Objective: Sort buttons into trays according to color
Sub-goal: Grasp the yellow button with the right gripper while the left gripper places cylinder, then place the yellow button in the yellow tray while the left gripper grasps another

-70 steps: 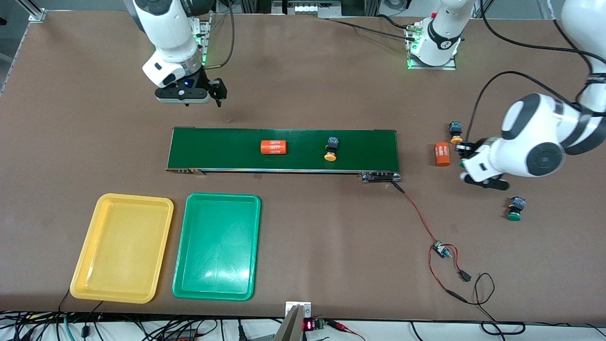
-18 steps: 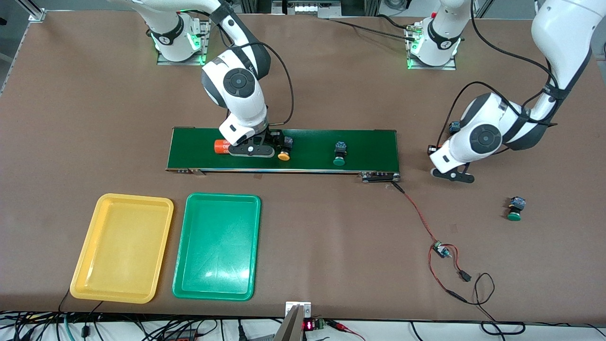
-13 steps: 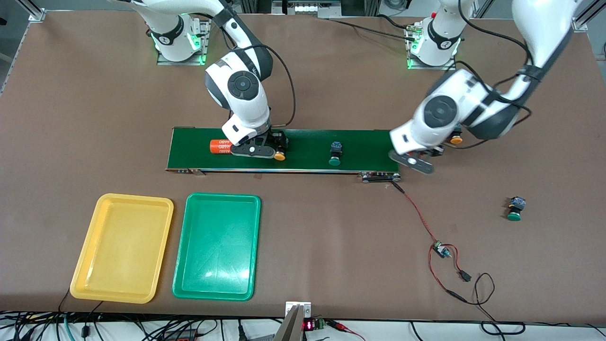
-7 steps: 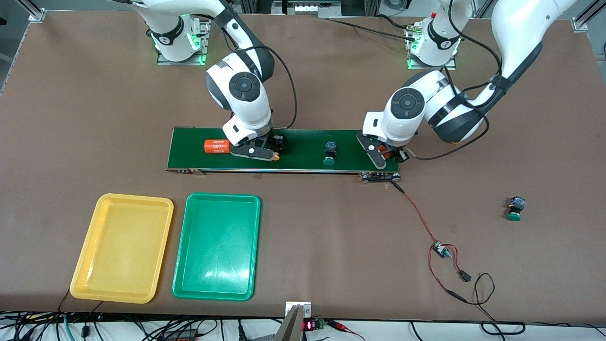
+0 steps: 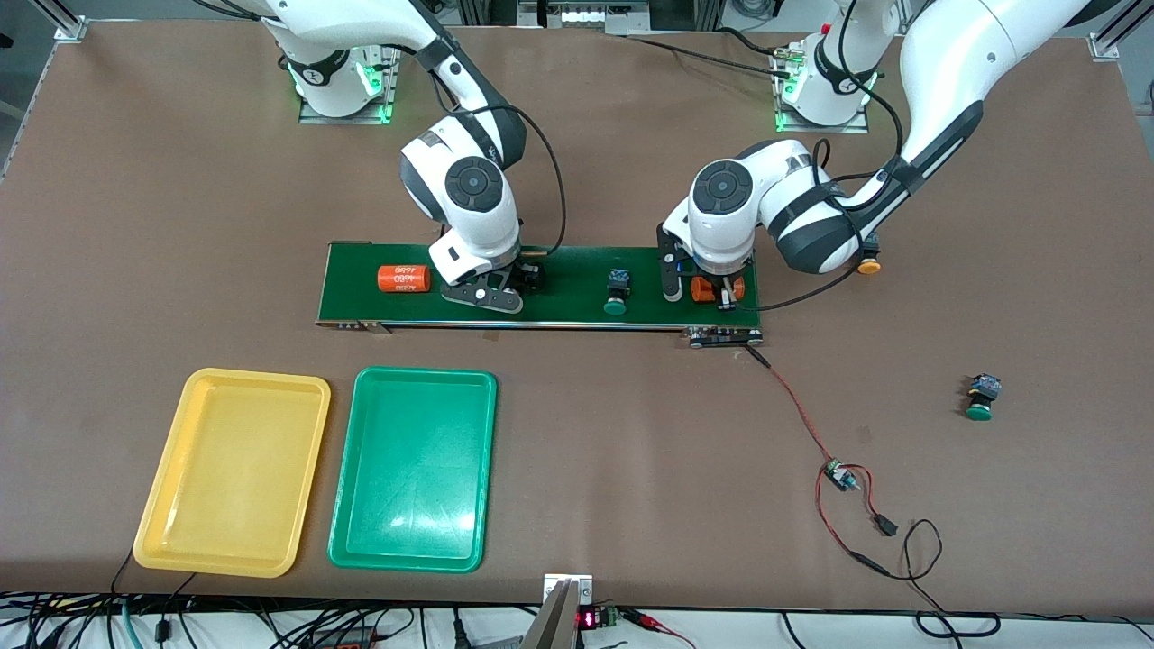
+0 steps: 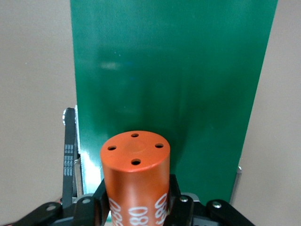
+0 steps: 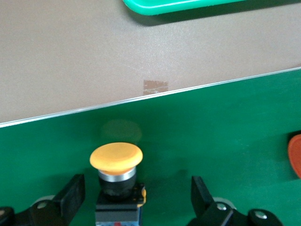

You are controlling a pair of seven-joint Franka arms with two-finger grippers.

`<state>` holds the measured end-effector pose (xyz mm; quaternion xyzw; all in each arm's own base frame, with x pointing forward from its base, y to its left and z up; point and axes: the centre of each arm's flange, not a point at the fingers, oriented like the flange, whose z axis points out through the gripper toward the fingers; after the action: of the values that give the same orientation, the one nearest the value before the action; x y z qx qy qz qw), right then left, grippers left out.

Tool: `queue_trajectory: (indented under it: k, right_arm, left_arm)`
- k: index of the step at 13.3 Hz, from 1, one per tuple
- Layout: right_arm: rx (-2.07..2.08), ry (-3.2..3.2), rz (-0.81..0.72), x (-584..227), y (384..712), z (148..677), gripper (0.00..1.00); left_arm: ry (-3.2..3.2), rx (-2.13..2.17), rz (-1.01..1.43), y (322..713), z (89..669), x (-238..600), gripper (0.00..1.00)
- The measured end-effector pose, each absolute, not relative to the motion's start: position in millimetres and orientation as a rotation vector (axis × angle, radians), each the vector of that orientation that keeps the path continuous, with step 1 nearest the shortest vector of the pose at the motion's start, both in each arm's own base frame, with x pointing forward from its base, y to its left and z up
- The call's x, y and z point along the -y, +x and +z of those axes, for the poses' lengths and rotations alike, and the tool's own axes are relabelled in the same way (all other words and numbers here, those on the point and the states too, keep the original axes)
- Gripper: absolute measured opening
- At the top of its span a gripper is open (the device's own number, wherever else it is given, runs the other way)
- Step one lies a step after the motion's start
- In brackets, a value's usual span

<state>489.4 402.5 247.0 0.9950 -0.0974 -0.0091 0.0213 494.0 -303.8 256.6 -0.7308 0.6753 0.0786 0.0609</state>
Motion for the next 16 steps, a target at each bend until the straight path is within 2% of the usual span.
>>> queue_trajectory:
  k: [1,3,4,6,8,9,12,16]
  right_arm:
    - [0.303,3.083,-0.029,-402,490,246,1.0]
    - [0.306,3.081,-0.033,-401,490,244,0.94]
    - [0.308,3.079,-0.035,-400,491,243,0.85]
    - [0.313,3.076,-0.039,-398,492,240,0.59]
    - [0.32,3.076,-0.036,-396,495,241,0.41]
    - [0.313,3.07,-0.041,-393,506,252,0.41]
    - [0.19,3.042,-0.134,-368,548,303,0.41]
    - [0.051,3.079,-0.137,-279,610,387,0.41]
  left_arm:
    - [-2.206,-2.048,0.244,494,255,303,0.54]
    - [-2.201,-2.05,0.258,494,252,301,0.74]
    - [-2.199,-2.046,0.269,494,251,300,0.85]
    - [-2.202,-2.031,0.276,496,253,300,1.0]
    - [-2.275,-1.877,0.319,505,263,293,1.0]
    - [-2.385,-1.611,0.373,511,278,286,1.0]
    - [-2.532,-1.168,0.355,518,306,286,1.0]
    - [-2.62,-0.889,0.348,560,347,251,1.0]
